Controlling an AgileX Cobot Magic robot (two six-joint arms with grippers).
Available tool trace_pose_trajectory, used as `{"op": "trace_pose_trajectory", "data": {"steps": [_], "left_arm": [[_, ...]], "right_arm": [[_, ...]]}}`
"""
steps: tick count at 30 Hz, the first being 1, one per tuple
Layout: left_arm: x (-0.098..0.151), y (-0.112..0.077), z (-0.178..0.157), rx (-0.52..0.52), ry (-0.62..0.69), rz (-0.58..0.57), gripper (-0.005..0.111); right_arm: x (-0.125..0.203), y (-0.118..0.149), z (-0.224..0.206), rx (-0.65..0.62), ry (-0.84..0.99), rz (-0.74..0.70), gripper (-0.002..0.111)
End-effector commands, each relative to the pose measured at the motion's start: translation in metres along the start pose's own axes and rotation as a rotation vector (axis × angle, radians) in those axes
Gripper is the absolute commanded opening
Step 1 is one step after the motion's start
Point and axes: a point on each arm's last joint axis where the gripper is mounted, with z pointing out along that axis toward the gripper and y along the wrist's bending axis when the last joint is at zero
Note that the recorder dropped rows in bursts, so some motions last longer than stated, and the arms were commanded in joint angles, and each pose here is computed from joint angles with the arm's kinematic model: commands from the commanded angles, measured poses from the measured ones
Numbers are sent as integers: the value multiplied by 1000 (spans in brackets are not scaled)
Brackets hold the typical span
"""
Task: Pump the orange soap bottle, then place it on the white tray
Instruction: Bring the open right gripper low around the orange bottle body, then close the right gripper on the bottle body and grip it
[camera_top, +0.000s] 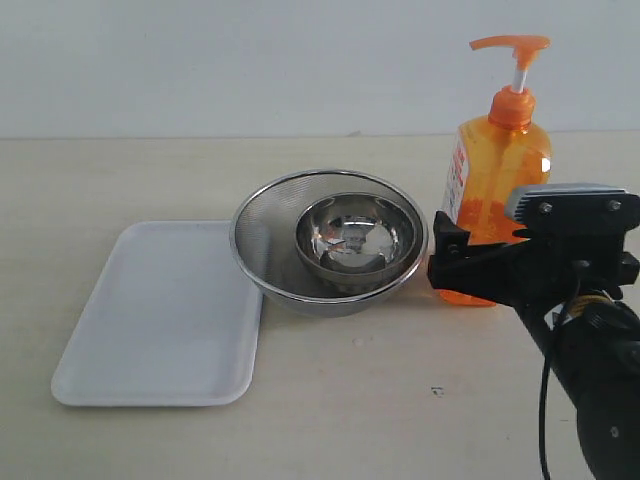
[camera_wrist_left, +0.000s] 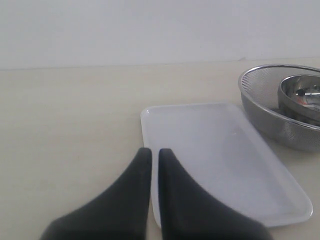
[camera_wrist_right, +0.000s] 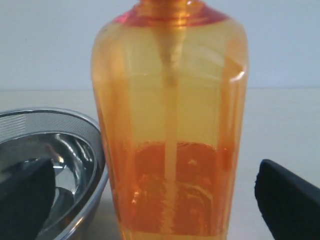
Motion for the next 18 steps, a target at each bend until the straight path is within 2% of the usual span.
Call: {"op": "trace_pose_trajectory", "data": {"steps": [1,18], "left_arm": [[1,0,0,-2,-1,4,5],[1,0,0,-2,-1,4,5]], "right_arm": [[1,5,10,-4,-10,4,105],[-7,-18,26,14,-42,32,105]]}}
